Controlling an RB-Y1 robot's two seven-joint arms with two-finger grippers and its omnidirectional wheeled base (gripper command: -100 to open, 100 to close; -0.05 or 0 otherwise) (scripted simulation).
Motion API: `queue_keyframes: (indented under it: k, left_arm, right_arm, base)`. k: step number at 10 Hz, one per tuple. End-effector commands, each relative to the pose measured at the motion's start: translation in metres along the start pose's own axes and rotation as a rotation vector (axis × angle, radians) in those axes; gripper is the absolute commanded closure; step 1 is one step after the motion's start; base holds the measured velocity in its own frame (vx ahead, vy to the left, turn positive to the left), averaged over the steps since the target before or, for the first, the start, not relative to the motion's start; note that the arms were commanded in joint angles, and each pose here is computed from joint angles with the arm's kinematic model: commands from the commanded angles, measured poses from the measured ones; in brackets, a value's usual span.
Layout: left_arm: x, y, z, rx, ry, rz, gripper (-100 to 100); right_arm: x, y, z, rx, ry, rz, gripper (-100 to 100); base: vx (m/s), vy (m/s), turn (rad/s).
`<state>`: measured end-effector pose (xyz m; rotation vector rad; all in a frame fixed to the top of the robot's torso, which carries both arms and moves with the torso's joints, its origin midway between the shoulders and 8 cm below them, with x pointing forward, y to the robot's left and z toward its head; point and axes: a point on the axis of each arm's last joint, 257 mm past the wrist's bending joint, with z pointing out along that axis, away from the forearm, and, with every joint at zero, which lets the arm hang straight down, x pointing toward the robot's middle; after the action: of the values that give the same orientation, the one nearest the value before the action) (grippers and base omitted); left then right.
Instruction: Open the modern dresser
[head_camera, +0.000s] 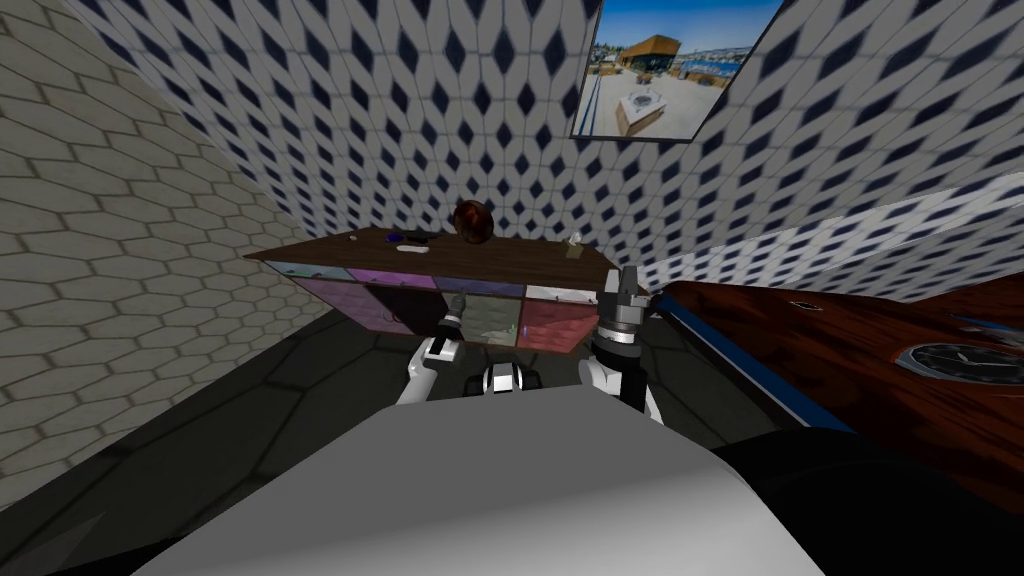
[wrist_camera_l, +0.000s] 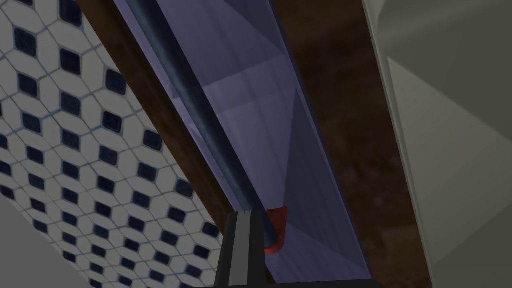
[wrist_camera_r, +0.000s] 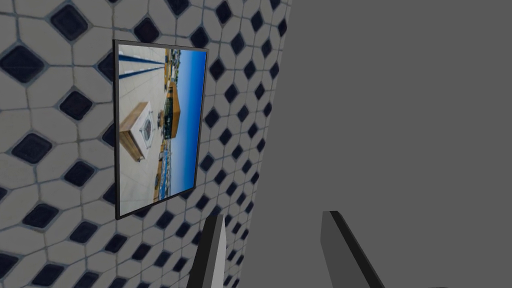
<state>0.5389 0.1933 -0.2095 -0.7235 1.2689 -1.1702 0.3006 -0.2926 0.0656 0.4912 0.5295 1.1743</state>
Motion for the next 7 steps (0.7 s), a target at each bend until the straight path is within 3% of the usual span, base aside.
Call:
queue_keyframes:
  k: [1, 3, 4, 6, 7]
  left_arm:
    - [-0.003, -0.005, 0.008, -0.003, -0.003, -0.001, -100]
    - [-0.003, -0.006, 0.009, -0.001, -0.003, -0.001, -100]
    - [0.0, -0.001, 0.001, -0.002, 0.0, -0.002, 100]
    - [-0.001, -0.005, 0.005, -0.004, 0.001, -0.002, 100]
    - [-0.001, -0.01, 0.006, 0.002, 0.003, -0.001, 100]
  right_arm:
    - [0.0, 0.0, 0.0, 0.0, 0.0, 0.0, 0]
    - [0.0, 0.0, 0.0, 0.0, 0.0, 0.0, 0]
    - [0.0, 0.0, 0.0, 0.0, 0.0, 0.0, 0]
    - [0.0, 0.0, 0.0, 0.0, 0.0, 0.0, 0]
    - [0.0, 0.0, 0.0, 0.0, 0.0, 0.0, 0]
  base:
    - [0.033, -0.024, -0.026]
    - [0.053, -0.012, -0.011]
    - [-0.03, 0.013, 0.031]
    - [-0.064, 0.01, 0.013]
    - [-0.212, 0.035, 0.027]
